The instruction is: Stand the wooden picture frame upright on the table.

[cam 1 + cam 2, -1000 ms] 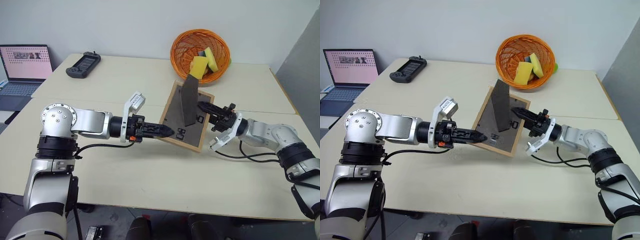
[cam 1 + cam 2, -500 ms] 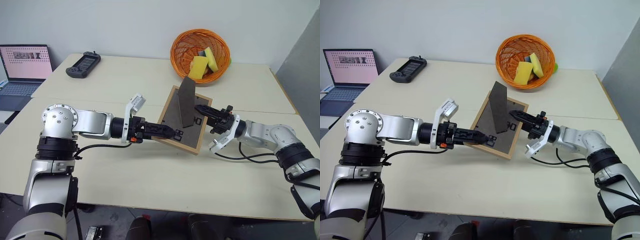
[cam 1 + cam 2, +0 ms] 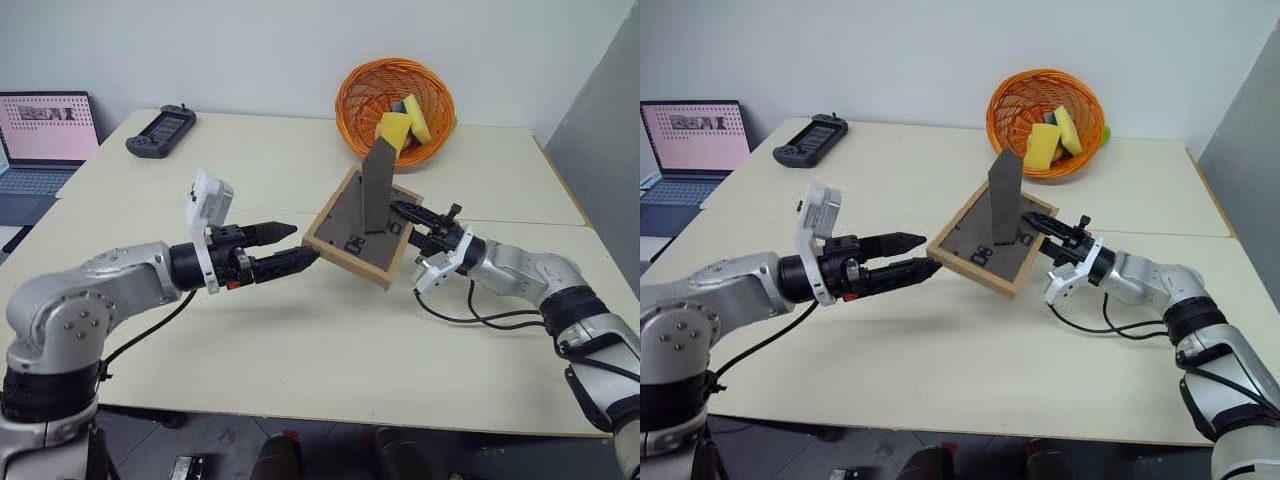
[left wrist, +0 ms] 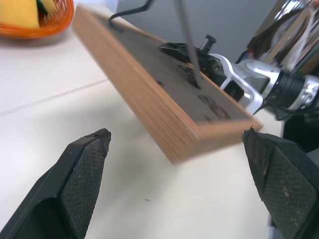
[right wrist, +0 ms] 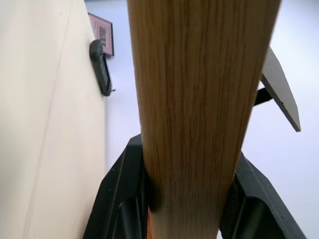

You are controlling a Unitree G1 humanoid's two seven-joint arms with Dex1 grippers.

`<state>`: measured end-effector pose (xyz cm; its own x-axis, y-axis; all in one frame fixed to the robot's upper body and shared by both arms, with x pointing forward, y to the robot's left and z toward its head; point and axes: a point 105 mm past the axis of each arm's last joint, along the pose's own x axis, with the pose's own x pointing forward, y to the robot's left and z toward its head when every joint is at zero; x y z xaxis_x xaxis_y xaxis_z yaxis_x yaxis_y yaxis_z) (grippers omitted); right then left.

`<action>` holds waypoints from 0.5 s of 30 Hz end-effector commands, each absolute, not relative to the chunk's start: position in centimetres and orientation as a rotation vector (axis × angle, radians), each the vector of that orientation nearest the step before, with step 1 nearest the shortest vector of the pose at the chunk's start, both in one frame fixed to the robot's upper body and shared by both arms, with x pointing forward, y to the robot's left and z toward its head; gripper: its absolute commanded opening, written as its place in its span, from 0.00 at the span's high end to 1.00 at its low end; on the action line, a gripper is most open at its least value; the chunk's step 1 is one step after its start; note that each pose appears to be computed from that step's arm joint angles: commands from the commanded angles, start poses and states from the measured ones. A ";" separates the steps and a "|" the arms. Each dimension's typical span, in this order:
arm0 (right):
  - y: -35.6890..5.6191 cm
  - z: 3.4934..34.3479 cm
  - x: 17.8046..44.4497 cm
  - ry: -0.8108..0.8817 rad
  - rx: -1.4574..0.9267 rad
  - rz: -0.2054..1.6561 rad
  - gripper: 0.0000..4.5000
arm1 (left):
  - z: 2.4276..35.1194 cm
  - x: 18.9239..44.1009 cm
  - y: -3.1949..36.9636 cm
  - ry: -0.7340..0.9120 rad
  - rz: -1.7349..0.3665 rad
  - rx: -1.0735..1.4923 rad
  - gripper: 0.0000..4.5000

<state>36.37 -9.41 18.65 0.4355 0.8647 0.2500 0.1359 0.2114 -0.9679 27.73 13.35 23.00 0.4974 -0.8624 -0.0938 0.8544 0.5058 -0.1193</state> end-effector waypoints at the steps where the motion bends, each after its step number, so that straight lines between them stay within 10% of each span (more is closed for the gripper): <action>1: -8.9 21.0 36.8 -0.963 -1.043 0.643 0.68 | 24.9 26.6 13.6 0.011 -1.016 0.010 0.00; 15: -4.8 19.7 39.1 -0.323 -0.063 0.987 0.68 | 24.1 25.5 15.1 0.030 -0.981 0.076 0.00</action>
